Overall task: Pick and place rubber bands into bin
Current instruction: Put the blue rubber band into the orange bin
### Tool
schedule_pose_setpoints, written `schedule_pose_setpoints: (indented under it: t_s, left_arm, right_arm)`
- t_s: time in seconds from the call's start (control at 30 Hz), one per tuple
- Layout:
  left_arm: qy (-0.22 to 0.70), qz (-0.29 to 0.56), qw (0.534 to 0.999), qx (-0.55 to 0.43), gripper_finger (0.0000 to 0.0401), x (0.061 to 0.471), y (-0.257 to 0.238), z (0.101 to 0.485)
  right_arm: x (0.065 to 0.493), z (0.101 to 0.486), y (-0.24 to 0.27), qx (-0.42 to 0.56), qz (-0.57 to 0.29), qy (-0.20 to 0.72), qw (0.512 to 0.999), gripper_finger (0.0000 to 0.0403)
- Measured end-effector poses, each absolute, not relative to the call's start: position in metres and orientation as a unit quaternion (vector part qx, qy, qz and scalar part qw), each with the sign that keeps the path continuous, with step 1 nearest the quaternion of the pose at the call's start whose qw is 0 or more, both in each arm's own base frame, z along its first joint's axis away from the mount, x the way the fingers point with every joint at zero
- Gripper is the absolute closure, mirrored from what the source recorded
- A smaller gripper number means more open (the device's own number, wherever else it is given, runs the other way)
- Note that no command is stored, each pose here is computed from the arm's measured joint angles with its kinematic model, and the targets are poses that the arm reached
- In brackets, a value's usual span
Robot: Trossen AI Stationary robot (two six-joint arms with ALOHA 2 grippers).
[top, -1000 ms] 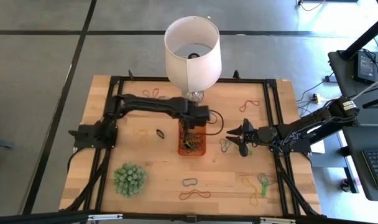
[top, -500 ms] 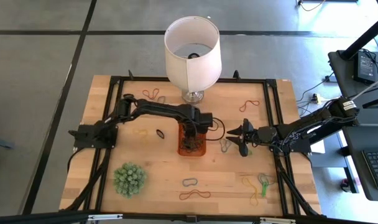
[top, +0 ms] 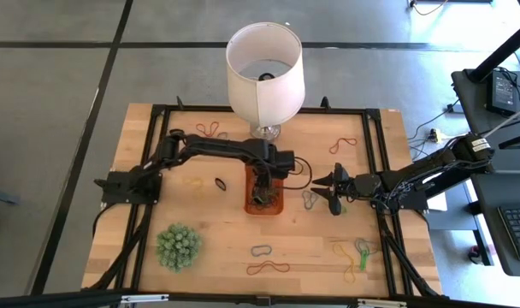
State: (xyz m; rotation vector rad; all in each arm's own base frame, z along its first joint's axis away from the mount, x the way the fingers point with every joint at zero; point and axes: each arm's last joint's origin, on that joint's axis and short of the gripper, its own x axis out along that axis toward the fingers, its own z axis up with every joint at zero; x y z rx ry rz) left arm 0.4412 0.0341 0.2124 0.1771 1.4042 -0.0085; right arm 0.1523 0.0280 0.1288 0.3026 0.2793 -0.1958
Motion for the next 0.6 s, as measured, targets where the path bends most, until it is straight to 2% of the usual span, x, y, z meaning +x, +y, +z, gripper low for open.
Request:
schedule_pose_setpoints:
  t_s: [0.3,0.5,0.6]
  left_arm:
    - [0.651,0.029,0.758,0.042,0.0274,0.414,0.035,0.264]
    - [0.61,0.035,0.791,0.04,0.0334,0.39,0.025,0.301]
    - [0.612,0.023,0.789,0.054,0.0376,0.365,0.014,0.308]
  right_arm:
    - [0.152,0.127,0.028,0.15,-0.099,0.147,0.973,0.0256]
    - [0.151,0.125,0.028,0.15,-0.1,0.149,0.972,0.0256]
    - [0.151,0.125,0.028,0.162,-0.102,0.148,0.97,0.0256]
